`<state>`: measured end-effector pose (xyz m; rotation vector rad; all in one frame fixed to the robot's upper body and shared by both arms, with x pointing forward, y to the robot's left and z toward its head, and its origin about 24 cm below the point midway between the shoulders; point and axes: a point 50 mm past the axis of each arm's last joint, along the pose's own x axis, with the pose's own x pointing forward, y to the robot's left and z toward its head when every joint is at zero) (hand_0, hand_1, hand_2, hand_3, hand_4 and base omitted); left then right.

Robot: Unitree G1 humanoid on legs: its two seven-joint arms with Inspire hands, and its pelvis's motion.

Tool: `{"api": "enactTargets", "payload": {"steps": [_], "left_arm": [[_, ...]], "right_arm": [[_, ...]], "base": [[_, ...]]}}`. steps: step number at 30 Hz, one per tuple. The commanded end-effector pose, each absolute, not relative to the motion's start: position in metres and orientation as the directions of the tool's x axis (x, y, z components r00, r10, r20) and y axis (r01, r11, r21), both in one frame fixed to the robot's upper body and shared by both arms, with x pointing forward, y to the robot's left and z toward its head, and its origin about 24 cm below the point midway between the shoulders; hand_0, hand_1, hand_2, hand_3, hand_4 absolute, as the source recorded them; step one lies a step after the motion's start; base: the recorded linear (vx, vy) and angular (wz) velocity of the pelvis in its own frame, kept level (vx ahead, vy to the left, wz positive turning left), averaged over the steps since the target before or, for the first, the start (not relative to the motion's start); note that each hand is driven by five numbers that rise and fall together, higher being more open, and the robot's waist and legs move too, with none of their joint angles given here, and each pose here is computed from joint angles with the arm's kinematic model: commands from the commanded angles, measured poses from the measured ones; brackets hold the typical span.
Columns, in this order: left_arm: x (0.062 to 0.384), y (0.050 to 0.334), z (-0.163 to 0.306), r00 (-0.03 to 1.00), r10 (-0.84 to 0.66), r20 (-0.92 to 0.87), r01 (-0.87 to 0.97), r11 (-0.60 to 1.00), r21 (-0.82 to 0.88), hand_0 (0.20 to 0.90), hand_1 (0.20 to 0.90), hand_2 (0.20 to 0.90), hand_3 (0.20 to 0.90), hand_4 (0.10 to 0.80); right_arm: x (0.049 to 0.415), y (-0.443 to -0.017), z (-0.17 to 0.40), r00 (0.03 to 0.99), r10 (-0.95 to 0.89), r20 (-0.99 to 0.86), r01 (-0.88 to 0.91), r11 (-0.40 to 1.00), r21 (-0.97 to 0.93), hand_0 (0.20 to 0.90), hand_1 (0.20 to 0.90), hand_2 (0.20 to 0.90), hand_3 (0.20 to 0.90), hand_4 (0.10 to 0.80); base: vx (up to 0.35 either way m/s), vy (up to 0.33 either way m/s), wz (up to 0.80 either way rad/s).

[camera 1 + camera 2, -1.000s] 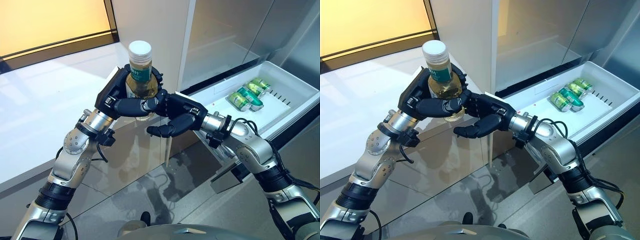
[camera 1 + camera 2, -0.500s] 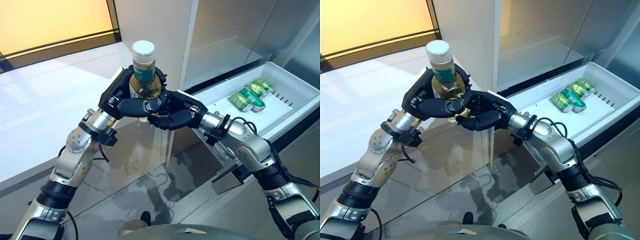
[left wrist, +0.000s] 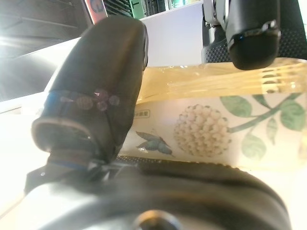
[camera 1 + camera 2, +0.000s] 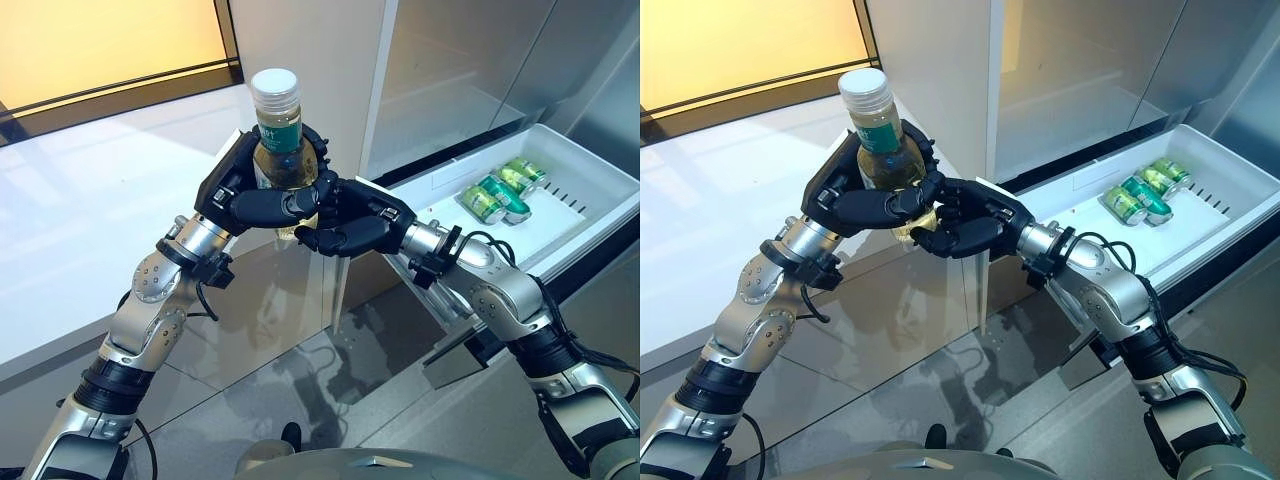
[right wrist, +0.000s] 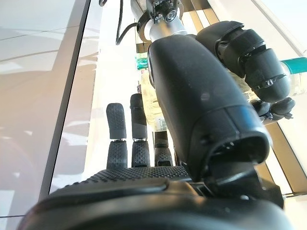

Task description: Put drinks into fridge and close the fridge

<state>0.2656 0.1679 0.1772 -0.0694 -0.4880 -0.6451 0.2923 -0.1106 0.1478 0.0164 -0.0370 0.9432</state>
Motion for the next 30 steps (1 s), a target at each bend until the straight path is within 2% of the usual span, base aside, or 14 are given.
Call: {"api": "enactTargets", "payload": {"steps": [1,24,30], "left_arm": [[0.259,0.143,0.241,0.440,-0.593,0.675,0.654,0.726,0.212,0.900,0.900,0.900,0.900,0.800],[0.261,0.161,0.244,0.498,-0.511,0.701,0.546,0.813,0.204,0.900,0.900,0.900,0.900,0.800],[0.262,0.179,0.240,0.565,-0.446,0.694,0.459,0.869,0.186,0.900,0.900,0.900,0.900,0.800]], "right_arm": [[0.281,-0.067,0.221,0.346,0.865,0.363,-0.909,0.405,-0.099,0.300,0.300,0.300,0.200,0.100],[0.289,-0.081,0.226,0.408,0.836,0.368,-0.870,0.478,-0.120,0.300,0.300,0.300,0.200,0.100],[0.290,-0.089,0.228,0.430,0.822,0.373,-0.850,0.508,-0.138,0.300,0.300,0.300,0.200,0.100]], "base": [[0.000,0.000,0.00],[0.000,0.000,0.00],[0.000,0.000,0.00]]}}
